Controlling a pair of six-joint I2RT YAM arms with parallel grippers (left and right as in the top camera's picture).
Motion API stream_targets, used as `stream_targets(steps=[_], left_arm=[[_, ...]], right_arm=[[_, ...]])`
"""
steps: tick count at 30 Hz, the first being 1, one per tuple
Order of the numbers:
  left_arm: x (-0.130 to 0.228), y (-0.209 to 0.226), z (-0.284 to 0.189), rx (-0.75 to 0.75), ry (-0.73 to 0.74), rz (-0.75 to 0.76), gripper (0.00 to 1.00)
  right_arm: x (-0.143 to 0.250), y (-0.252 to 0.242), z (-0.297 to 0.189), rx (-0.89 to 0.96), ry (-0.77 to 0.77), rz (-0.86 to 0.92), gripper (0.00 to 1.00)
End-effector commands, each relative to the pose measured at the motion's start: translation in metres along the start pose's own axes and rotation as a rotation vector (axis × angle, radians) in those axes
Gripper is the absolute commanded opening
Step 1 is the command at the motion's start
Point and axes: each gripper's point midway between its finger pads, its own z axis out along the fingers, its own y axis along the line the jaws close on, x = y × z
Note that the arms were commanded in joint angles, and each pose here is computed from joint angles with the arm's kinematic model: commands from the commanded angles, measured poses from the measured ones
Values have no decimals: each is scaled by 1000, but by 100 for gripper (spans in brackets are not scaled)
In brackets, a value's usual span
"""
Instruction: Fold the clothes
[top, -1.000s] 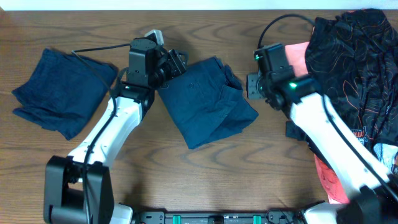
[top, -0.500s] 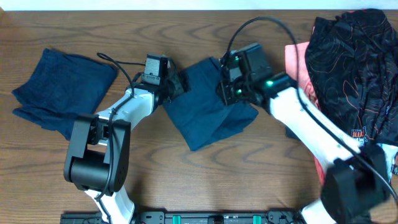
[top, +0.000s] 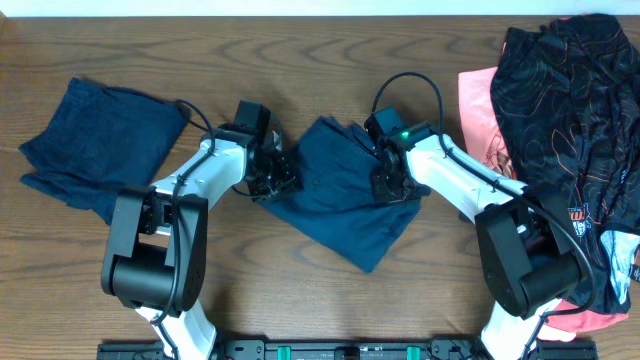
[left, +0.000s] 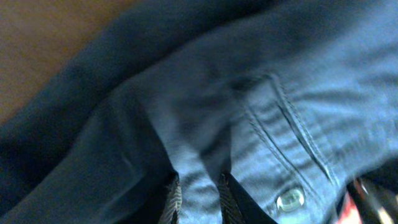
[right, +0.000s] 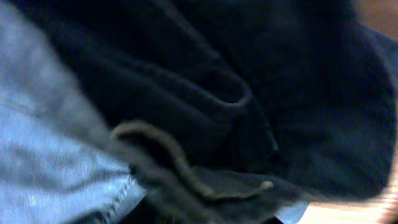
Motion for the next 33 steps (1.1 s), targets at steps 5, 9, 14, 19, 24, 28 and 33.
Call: stream_targets(steps=[5, 9, 14, 19, 24, 28, 33], left_arm=[[-3, -44, -48, 107, -150, 215, 57], [-30, -42, -66, 24, -324, 295, 87], [-43, -36, -57, -35, -351, 441, 98], [-55, -26, -32, -51, -327, 458, 98], [-58, -25, -7, -2, -277, 461, 98], [-42, -30, 15, 73, -181, 464, 98], [-21, -34, 43, 105, -85, 484, 83]], right_arm=[[-36, -37, 2, 145, -145, 26, 32], [-47, -31, 0, 110, -182, -4, 37], [-48, -25, -7, 73, -185, -4, 54], [-46, -24, -11, 66, -185, -7, 55], [-42, -25, -10, 71, -167, -8, 55], [-41, -26, -10, 73, -164, -8, 56], [-39, -27, -10, 76, -154, -8, 56]])
